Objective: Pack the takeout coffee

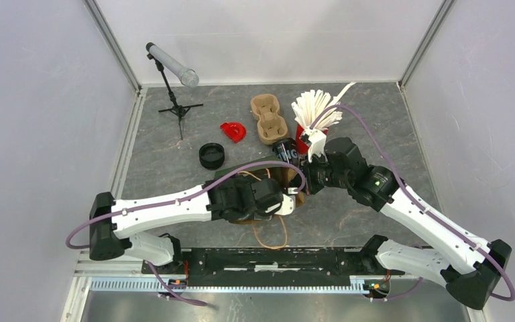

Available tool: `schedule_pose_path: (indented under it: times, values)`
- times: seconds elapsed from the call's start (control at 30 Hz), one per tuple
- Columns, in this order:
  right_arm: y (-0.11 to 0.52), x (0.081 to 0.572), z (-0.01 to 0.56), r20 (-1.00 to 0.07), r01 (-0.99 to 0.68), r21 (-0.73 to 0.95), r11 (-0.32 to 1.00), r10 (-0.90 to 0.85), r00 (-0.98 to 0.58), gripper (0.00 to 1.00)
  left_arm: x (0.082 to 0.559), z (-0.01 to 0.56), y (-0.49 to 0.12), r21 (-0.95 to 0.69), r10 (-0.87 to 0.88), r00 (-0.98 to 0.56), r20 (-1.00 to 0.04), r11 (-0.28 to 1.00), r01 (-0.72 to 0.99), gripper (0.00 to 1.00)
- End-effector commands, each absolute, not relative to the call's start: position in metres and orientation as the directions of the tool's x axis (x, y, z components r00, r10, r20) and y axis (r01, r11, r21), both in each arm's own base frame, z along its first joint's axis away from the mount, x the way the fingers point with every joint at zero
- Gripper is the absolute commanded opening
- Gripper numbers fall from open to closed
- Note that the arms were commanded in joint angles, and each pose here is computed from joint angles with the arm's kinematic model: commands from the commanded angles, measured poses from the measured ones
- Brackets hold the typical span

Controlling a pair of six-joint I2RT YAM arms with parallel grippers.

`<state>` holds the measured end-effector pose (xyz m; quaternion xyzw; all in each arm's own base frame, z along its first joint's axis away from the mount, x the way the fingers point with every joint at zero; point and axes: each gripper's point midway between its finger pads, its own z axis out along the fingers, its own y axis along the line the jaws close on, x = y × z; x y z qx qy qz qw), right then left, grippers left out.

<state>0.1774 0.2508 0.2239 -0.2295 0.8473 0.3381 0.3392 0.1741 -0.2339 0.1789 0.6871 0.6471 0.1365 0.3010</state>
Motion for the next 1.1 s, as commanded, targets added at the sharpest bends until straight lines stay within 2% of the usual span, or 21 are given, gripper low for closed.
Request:
schedule_pose_path:
  times: [0.0,0.33,0.77,1.07]
  values:
    - [0.255,0.179,0.223,-0.745,-0.645,0.410,0.645,-0.172,-0.645,0.00,0.172,0.192,-0.245,0.554,0.967,0.086,-0.239,0.064,0.830,0.35]
    - [0.257,0.182,0.223,-0.746,-0.667,0.408,0.623,-0.194,-0.637,0.00,0.179,0.204,-0.263,0.578,0.942,0.172,-0.288,0.027,0.816,0.34]
    - [0.240,0.172,0.233,-0.744,-0.683,0.388,0.619,-0.226,-0.628,0.00,0.177,0.235,-0.260,0.586,0.927,0.176,-0.330,0.055,0.808,0.32]
    - [0.242,0.178,0.245,-0.763,-0.672,0.396,0.625,-0.183,-0.620,0.00,0.173,0.202,-0.250,0.559,0.955,0.179,-0.236,-0.017,0.829,0.32]
